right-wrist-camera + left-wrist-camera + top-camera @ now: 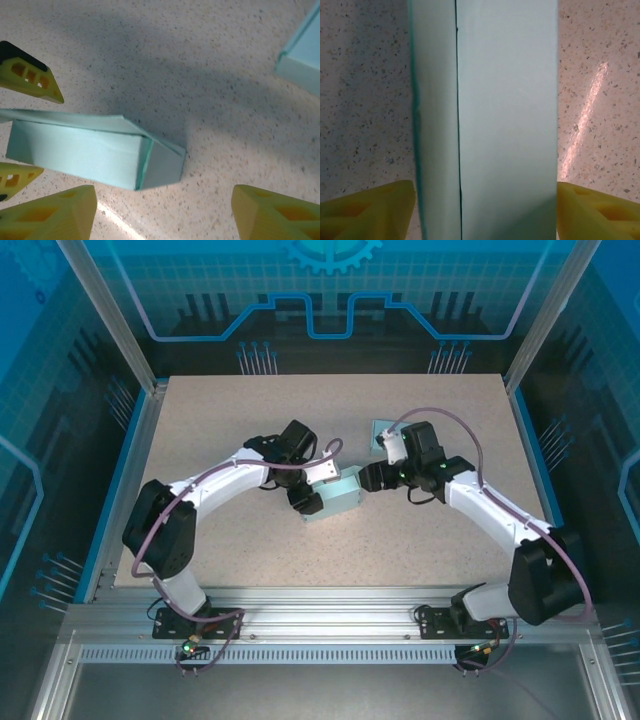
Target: Fold the paper box
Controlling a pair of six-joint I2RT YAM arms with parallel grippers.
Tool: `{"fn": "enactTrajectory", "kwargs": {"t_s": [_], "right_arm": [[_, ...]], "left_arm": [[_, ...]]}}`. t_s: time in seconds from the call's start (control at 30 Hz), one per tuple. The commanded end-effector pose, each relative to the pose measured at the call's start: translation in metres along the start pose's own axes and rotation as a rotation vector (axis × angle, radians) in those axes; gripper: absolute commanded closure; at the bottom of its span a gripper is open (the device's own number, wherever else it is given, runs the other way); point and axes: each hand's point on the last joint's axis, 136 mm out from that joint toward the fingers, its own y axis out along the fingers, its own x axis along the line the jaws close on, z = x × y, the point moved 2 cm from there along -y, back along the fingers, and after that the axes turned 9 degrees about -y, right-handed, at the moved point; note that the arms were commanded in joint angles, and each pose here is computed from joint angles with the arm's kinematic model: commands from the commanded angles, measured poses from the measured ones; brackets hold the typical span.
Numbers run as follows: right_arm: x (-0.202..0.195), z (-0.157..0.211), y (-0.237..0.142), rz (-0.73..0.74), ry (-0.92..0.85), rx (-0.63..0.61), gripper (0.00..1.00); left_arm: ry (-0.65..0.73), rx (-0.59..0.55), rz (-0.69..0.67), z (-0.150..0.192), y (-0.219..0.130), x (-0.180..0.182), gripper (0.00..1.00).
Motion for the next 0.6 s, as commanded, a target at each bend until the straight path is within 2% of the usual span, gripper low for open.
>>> {"fn": "enactTrajectory", "kwargs": {"t_s": [0.0, 0.07, 0.1, 0.23, 0.4, 0.47, 0.57], "right_arm": [[0.007, -0.022, 0.005, -0.029, -0.101, -0.036, 0.32], [0.005, -0.025, 0.009, -0.026, -0.11, -0.022, 0.34], [0.005, -0.026, 0.012, -0.026, -0.117, -0.014, 0.35], [0.006, -0.028, 0.016, -0.027, -0.138, 0.003, 0.36], [0.011, -0.029, 0.016, -0.031, -0.162, 0.002, 0.39], [0.011, -0.027, 0.016, -0.028, -0.162, 0.005, 0.39], [0.012, -0.025, 0.016, -0.029, -0.16, 0.013, 0.4]], "left_arm": [[0.004, -0.062, -0.063, -0.005, -0.017, 0.001, 0.25], [0.006, -0.107, -0.104, -0.009, -0.026, 0.002, 0.19], [0.004, -0.139, -0.127, -0.011, -0.032, 0.003, 0.13], [-0.041, -0.276, -0.17, -0.019, -0.058, -0.002, 0.04], [-0.231, -0.48, -0.248, -0.021, -0.094, 0.001, 0.03], [-0.329, -0.511, -0.291, -0.012, -0.102, 0.008, 0.04], [-0.469, -0.493, -0.38, 0.014, -0.106, 0.019, 0.14]]}}
